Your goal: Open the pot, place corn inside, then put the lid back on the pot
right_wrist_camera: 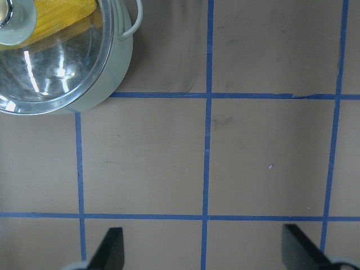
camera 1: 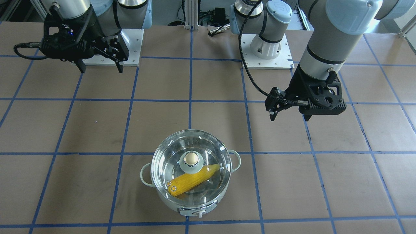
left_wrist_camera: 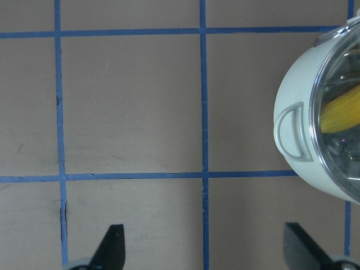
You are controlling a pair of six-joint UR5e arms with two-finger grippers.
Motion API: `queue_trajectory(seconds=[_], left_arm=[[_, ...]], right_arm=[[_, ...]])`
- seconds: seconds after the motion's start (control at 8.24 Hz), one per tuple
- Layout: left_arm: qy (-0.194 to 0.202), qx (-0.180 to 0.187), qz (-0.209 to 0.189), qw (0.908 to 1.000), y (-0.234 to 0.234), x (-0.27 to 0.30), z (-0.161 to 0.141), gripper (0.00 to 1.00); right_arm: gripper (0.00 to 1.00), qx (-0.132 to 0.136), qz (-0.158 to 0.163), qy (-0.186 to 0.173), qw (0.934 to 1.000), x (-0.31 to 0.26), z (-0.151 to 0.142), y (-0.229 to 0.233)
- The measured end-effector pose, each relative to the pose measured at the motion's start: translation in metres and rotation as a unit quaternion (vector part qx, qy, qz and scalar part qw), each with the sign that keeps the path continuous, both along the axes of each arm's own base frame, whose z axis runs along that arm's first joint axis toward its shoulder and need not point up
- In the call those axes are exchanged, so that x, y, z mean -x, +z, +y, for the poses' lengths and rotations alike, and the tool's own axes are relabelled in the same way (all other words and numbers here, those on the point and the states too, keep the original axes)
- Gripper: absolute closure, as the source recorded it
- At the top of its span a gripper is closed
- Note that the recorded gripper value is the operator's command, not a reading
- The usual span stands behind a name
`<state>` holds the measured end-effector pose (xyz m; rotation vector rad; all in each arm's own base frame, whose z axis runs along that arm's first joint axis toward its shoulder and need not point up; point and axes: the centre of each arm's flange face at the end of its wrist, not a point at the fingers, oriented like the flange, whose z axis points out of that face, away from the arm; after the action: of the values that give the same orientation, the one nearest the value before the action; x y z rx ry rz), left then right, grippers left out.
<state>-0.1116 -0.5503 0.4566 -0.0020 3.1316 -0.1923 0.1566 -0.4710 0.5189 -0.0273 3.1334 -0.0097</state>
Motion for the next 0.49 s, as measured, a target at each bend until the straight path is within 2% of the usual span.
queue_trajectory(seconds=[0.49], left_arm=[[0.000,-0.004,0.000,1.0000,-0.0056,0.0000,0.0000,0.00]], right_arm=[[0.00,0.001,0.000,-0.001,1.0000,0.0004,-0.0003,0.0005]])
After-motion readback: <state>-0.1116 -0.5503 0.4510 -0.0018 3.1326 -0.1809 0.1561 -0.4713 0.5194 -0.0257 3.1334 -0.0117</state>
